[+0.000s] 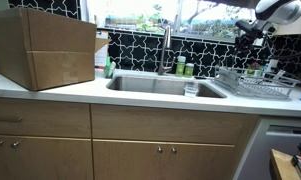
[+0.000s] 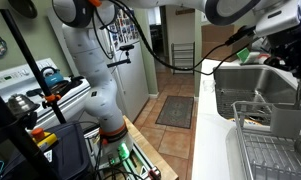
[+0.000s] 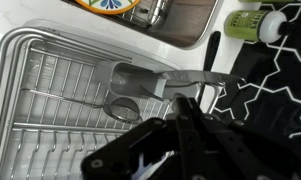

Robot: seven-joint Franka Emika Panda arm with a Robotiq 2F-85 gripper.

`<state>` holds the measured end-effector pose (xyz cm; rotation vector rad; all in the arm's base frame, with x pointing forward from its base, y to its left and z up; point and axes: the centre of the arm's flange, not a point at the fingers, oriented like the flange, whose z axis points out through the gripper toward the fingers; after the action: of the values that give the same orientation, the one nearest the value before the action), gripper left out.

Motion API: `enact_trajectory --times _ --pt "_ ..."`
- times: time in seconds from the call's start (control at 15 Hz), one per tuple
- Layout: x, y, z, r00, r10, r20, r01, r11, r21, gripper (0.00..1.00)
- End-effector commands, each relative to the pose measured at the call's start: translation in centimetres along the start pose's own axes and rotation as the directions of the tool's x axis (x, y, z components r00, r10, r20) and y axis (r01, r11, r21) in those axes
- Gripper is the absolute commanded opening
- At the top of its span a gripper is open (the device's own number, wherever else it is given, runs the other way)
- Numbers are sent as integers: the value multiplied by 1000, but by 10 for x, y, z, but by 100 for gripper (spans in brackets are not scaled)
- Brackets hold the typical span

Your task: Pick up the silver fork and put it in the right gray cutlery holder on the dish rack, pick up the silver fork and silver spoon together and put it in the left gray cutlery holder on the dish rack

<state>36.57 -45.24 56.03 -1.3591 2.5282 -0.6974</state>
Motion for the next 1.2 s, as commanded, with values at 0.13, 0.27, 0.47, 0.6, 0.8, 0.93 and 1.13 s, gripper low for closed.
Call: enact_trajectory --times 0.13,0.27,0.47,0.6,0.8,0.93,1.13 --pt "15 11 -48 1000 27 -5 -26 994 102 1" --pt "24 7 -63 999 41 -8 -40 989 144 1" --pt "37 0 -65 998 57 1 -56 985 161 1" --pt "41 -4 -56 998 59 23 -62 987 150 1" --pt "45 -8 -39 997 38 67 -48 988 149 1" --pt "47 -11 -28 996 24 85 -37 987 159 1" --pt "51 -15 -15 994 7 112 -26 985 169 1"
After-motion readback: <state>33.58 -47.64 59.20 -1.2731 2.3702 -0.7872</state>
